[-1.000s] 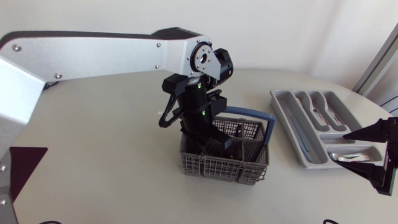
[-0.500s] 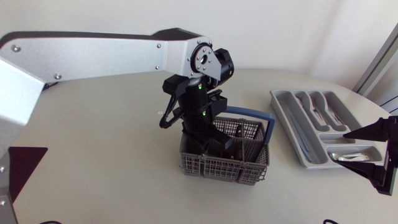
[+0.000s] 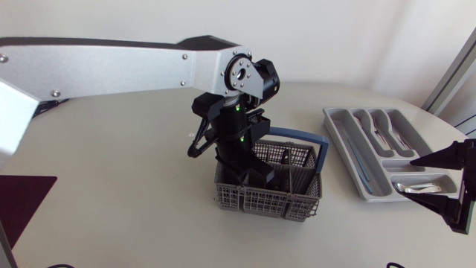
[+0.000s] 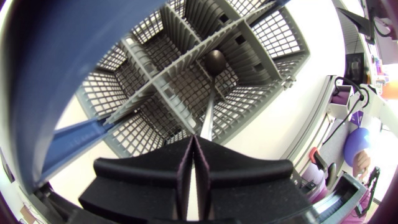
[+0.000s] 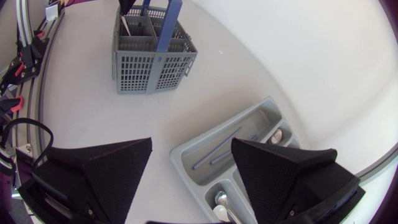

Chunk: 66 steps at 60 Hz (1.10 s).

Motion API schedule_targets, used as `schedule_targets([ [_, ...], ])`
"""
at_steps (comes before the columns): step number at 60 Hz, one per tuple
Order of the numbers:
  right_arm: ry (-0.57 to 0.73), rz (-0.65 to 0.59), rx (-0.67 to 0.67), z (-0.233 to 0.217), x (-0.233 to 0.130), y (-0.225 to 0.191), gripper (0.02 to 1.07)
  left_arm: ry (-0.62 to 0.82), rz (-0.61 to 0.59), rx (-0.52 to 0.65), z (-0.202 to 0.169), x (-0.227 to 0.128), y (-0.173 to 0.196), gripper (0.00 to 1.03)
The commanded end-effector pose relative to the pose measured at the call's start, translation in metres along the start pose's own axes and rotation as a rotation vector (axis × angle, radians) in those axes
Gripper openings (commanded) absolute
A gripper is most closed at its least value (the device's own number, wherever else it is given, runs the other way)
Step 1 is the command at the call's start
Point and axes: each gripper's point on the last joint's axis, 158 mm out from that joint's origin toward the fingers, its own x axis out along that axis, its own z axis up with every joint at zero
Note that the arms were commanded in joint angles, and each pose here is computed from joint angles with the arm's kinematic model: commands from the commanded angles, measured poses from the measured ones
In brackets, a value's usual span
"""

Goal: Sort the cutlery from the basket into the organizer compartments.

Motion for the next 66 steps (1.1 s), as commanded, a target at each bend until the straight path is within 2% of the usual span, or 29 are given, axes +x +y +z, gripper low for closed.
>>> schedule_targets([
  [1,-0.013,0.028,0.030,0.004,0.004,0.013,0.94,-0.008,0.008,-0.020,-0.003,-0.013,0.000,0.03],
  [24,-0.033,0.029,0.043,0.020,0.005,0.019,0.94,-0.141,0.029,-0.001,0.007,-0.052,0.000,0.03],
  [31,-0.068,0.052,0.059,0.034,0.006,0.028,0.93,-0.198,0.038,-0.001,0.006,-0.061,0.003,0.09],
  [44,-0.059,0.132,0.097,0.053,0.016,0.048,0.93,-0.272,0.054,-0.006,0.000,-0.068,0.019,0.14],
  [62,-0.125,0.270,0.034,0.095,0.034,0.097,0.97,-0.331,0.068,0.065,-0.020,-0.060,0.018,0.14],
  [66,-0.121,0.270,0.009,0.100,0.040,0.106,0.97,-0.336,0.072,0.079,-0.026,-0.055,0.018,0.14],
])
